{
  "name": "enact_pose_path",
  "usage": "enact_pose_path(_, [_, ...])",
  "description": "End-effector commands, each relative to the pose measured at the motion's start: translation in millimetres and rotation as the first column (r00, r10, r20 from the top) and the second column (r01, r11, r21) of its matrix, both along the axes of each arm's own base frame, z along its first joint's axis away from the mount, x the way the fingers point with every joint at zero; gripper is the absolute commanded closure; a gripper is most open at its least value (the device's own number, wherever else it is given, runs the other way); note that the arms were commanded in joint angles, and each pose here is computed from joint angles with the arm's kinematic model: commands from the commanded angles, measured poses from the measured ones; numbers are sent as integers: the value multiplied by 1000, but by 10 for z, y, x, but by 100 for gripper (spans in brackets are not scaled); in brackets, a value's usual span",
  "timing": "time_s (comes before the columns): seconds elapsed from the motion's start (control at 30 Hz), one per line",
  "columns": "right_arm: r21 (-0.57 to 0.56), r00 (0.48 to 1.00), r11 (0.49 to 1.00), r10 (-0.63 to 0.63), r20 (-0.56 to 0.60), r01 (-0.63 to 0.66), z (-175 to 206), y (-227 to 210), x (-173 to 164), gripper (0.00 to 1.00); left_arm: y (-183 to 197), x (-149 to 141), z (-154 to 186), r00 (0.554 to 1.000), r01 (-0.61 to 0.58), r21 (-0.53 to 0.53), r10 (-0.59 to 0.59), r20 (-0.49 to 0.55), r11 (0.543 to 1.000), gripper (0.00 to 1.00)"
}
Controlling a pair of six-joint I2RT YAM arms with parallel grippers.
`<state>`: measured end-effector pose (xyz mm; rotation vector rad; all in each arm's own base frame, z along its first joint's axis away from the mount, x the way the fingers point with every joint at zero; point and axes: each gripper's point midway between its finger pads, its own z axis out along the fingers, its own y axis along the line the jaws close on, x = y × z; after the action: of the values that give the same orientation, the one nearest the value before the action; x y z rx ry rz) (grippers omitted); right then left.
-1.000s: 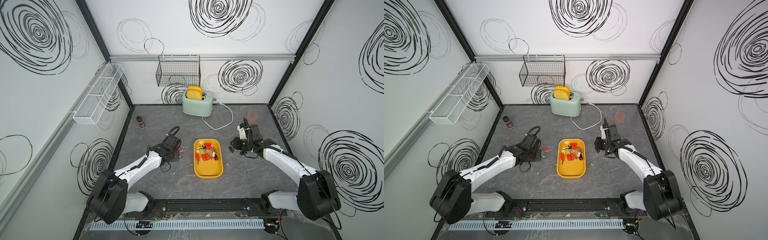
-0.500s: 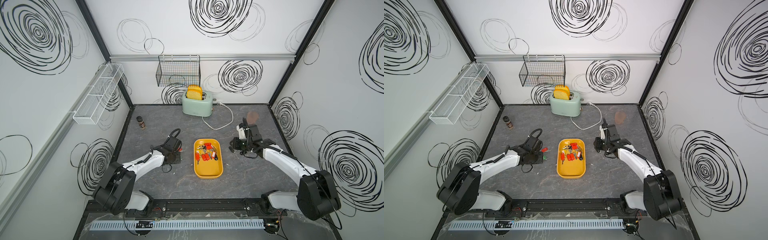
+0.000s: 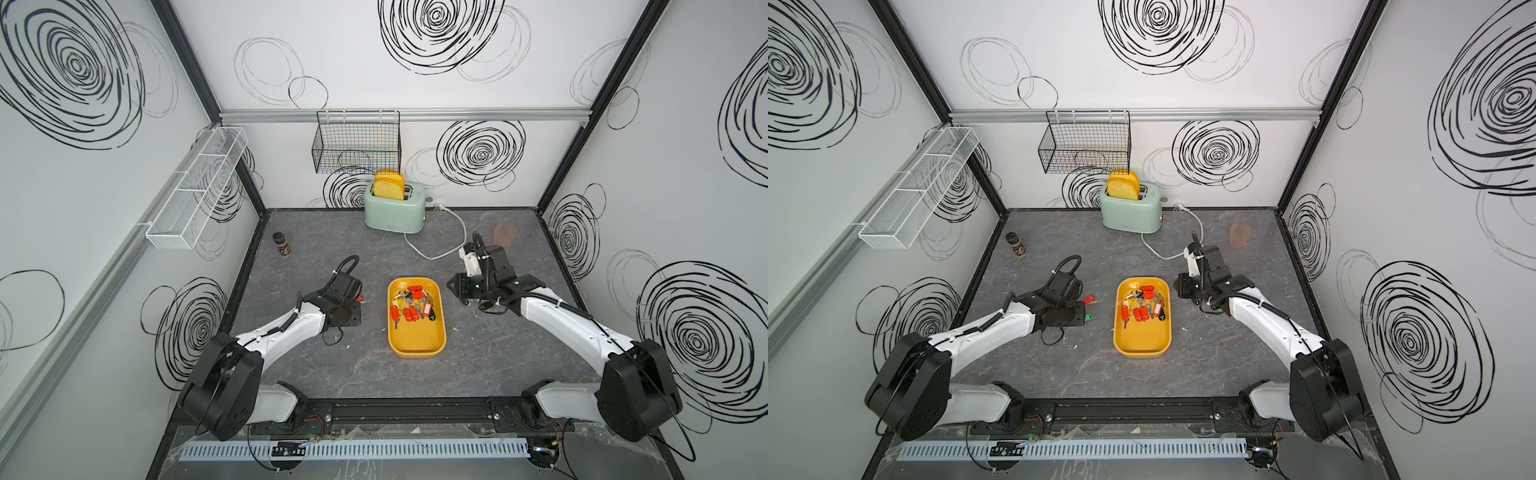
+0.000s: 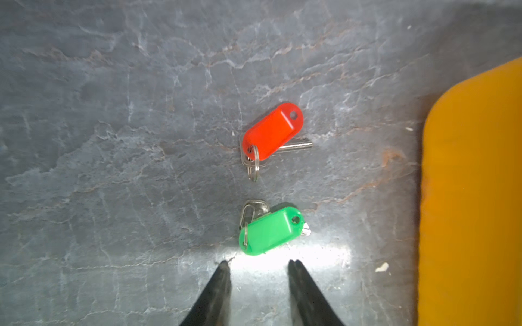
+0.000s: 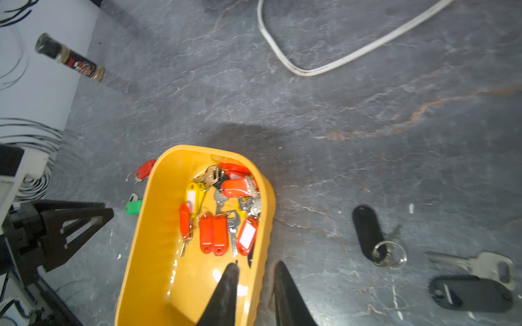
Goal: Take the keys out of the storage box
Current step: Place the key at the center of the board, then pick up the key from the storage box.
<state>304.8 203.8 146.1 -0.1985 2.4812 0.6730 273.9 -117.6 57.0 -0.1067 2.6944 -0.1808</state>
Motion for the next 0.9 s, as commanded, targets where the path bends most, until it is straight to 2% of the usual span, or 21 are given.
enact_pose_path(0.0, [-11,995,995,100,5,-100,43,250,-86,73,-2,29,180,999,-8,-30,10,51,1000,57])
enact_pose_path(0.1, [-36,988,987,157,-10,-157,-22,460,-161,72,-61,35,303,996,13,-72,-6,86,997,51])
enact_pose_path(0.37, [-102,980,977,175,-100,-185,-346,706,-166,67,-149,11,476,990,49,-138,-30,136,989,47])
enact_pose_path(0.57, [-153,976,975,132,-171,-159,-623,748,-93,65,-155,-24,411,991,55,-146,-37,128,988,46])
enact_pose_path(0.87, [-160,962,972,131,-238,-172,-859,864,-55,62,-132,-61,339,992,49,-143,-32,120,989,45])
